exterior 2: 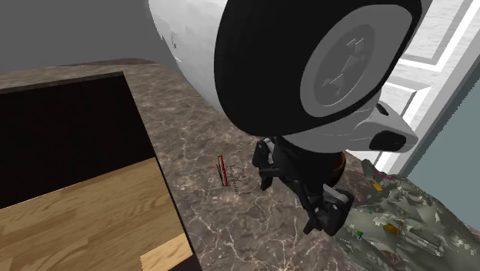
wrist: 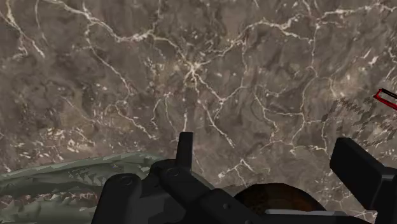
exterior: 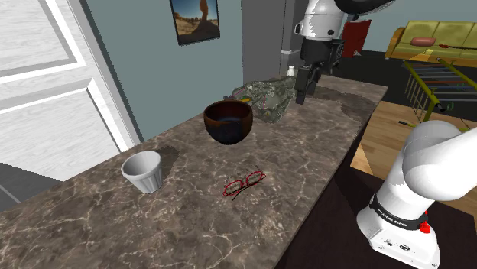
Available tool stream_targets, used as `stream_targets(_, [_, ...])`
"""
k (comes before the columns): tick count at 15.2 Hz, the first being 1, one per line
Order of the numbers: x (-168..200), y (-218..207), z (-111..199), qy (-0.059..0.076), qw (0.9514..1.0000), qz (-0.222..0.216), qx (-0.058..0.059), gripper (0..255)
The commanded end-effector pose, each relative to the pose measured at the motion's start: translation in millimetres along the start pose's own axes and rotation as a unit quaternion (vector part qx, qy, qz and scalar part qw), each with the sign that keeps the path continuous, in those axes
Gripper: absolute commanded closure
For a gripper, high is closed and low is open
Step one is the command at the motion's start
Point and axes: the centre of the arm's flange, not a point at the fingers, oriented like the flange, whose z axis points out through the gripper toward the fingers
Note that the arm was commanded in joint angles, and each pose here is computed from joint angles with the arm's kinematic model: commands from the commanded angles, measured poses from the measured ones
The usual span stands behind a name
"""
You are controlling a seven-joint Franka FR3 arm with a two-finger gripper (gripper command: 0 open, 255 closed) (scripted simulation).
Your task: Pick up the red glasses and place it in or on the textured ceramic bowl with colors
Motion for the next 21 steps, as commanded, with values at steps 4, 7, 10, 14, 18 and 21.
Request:
stream_targets(4, [23.0,-27.3,18.2,-0.004,0.9971,-0.075,0.001,0])
stream_targets(7, [41.5,-57.8,36.6,-0.007,0.9886,-0.15,0.002,0])
stream_targets(10, [55.1,-90.7,55.0,-0.011,0.9744,-0.225,0.002,0])
stream_targets(14, [65.0,-137.1,79.5,-0.015,0.9468,-0.321,0.004,0])
stream_targets(18, [65.2,-184.6,104.0,-0.02,0.9096,-0.415,0.005,0])
stream_targets(21, [58.9,-219.7,122.3,-0.023,0.8756,-0.482,0.005,0])
